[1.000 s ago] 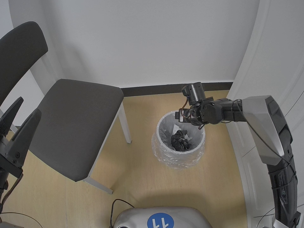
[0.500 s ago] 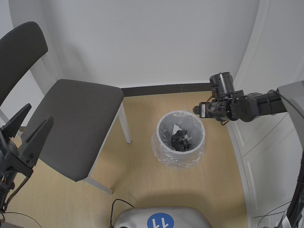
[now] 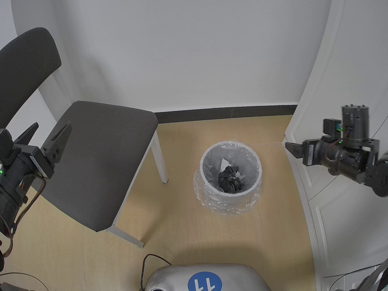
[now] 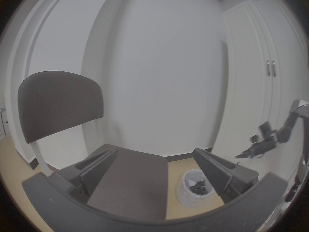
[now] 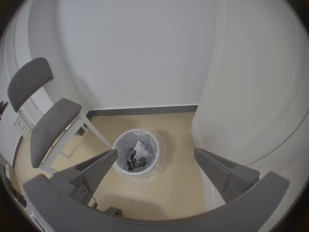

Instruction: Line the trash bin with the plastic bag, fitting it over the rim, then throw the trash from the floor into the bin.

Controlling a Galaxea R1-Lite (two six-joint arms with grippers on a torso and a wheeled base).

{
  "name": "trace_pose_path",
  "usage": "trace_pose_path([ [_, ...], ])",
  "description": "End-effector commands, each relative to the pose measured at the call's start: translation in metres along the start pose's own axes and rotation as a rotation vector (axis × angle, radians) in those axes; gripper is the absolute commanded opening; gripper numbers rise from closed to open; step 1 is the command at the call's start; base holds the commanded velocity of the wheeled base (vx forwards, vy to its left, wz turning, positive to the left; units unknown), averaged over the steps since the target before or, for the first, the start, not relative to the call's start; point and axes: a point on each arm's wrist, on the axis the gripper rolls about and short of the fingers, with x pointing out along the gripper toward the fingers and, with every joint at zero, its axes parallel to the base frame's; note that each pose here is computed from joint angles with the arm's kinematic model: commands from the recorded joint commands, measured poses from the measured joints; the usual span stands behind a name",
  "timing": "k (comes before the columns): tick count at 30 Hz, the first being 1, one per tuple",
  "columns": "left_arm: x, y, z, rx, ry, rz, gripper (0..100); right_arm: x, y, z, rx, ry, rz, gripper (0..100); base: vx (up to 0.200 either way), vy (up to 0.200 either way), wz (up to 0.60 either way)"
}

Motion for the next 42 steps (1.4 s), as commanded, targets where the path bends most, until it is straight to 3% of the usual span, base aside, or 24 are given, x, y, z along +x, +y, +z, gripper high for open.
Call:
trace_pose_path([
  [1, 0.018, 0.020, -0.007, 0.037, 0.040, 0.133, 100, -0.083, -0.025, -0.005, 0.024, -0.153, -0.002, 100, 0.000, 0.000, 0.00],
  [15, 0.011, 0.031, -0.004, 0.043, 0.018, 0.201, 100, -0.170, -0.052, -0.030, 0.097, -0.387, -0.082, 100, 0.000, 0.000, 0.00],
  [23, -0.003, 0.029, 0.024, 0.032, -0.105, 0.196, 100, -0.195, -0.064, -0.031, 0.135, -0.488, -0.182, 100, 0.000, 0.000, 0.00],
  [35, -0.030, 0.028, 0.043, 0.023, -0.211, 0.203, 100, -0.223, -0.068, -0.023, 0.185, -0.657, -0.196, 100, 0.000, 0.000, 0.00],
  [42, -0.079, 0.026, 0.062, 0.019, -0.265, 0.197, 100, -0.256, -0.072, -0.031, 0.192, -0.785, -0.257, 100, 0.000, 0.000, 0.00],
])
